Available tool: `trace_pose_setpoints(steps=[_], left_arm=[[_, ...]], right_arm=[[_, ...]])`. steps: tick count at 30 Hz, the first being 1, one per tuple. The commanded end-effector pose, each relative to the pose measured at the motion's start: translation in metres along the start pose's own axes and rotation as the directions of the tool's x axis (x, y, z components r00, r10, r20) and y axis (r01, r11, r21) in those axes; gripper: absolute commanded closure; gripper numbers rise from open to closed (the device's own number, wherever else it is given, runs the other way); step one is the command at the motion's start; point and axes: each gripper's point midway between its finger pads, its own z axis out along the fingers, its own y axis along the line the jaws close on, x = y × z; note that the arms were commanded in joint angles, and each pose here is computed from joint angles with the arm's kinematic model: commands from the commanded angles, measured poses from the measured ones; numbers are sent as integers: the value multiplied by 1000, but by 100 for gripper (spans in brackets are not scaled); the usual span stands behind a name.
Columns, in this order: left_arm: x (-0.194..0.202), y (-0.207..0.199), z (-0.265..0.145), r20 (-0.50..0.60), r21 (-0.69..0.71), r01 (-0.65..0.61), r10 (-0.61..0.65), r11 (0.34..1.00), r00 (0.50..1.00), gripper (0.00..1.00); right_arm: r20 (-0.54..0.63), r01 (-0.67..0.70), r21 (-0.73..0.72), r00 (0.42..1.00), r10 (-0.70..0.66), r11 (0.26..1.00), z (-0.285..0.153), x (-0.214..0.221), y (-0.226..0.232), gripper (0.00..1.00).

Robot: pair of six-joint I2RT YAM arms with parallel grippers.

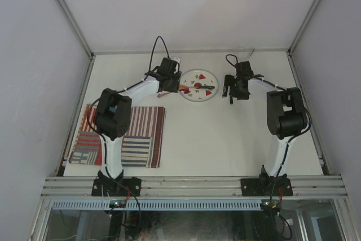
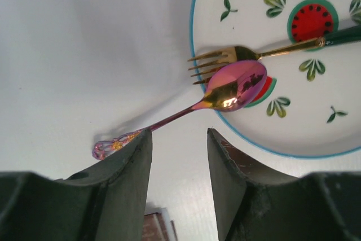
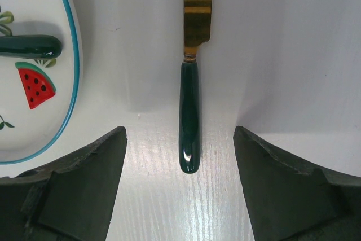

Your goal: Set the dinner table for one person

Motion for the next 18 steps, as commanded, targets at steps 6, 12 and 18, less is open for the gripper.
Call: trace_pose_setpoints(steps=[6, 12, 18], left_arm=[[-19, -1, -32, -76, 365, -47, 80, 930, 994, 52], [7, -15, -23, -216, 493, -39, 166, 869, 962, 52], [37, -21, -14, -307, 536, 6, 187, 844, 933, 52]], right_arm=[[39, -5, -32, 999, 6, 999, -6, -14, 7, 24], [38, -3, -32, 999, 5, 999, -6, -14, 6, 24], [37, -4, -34, 999, 5, 999, -6, -13, 7, 23]])
